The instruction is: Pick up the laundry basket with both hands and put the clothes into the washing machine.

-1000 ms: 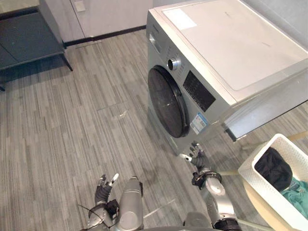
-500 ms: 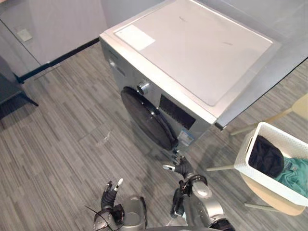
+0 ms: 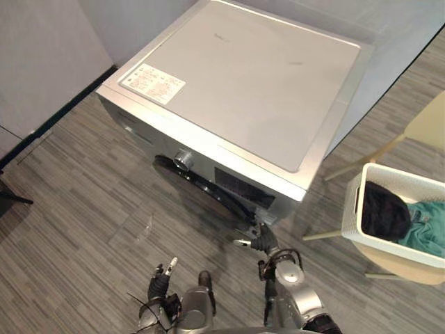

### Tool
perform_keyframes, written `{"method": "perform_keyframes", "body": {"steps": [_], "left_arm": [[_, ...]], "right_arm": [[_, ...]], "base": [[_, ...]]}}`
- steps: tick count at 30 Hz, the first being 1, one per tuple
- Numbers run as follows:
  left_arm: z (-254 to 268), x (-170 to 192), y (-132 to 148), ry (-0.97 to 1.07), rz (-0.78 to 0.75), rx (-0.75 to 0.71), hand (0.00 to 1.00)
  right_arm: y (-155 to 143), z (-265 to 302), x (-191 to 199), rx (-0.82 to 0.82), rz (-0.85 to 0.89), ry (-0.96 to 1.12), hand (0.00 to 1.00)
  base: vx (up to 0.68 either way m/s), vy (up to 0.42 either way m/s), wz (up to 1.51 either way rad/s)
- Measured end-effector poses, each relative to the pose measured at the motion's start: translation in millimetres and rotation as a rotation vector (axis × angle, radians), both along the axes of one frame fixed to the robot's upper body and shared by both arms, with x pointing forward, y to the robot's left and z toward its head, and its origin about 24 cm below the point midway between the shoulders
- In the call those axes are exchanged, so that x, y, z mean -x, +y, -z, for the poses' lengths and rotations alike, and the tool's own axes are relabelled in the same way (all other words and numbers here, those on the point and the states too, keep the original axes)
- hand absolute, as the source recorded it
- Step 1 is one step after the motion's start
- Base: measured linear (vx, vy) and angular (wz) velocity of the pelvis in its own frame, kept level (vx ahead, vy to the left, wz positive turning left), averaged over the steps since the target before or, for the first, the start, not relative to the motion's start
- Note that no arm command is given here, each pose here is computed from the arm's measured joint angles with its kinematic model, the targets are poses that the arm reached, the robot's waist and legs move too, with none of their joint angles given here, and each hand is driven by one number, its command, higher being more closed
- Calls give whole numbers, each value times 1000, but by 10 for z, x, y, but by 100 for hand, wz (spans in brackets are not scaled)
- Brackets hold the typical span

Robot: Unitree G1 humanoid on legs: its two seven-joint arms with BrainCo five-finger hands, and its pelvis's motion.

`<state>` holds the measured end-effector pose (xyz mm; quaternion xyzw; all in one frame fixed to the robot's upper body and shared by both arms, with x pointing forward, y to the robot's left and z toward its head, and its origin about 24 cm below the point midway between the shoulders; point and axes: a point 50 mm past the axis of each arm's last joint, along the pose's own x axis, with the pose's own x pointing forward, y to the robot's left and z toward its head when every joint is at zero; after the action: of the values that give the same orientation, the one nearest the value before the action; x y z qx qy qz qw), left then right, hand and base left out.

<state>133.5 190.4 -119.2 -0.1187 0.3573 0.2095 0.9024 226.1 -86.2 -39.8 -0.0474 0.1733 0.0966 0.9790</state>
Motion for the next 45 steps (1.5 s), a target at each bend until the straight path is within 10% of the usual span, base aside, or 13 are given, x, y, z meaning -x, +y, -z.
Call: {"method": "perform_keyframes", "body": {"steps": [21,35,45], "left_arm": [[-197,-240,-259,-151,5,87,0],[-269,-327,-338,-211,3,152,0],[-438,-417,-407,-269,238,90,0]], "right_arm": [[-5,-644,-1079,143,203,-167,0],[-46,-1064,-1462,-166,186,-141,0],[326,-495,-1060,-387,54,96,0]], "base": [[-88,-8,14],[-8,-42,20],[65,-53,-14]]}}
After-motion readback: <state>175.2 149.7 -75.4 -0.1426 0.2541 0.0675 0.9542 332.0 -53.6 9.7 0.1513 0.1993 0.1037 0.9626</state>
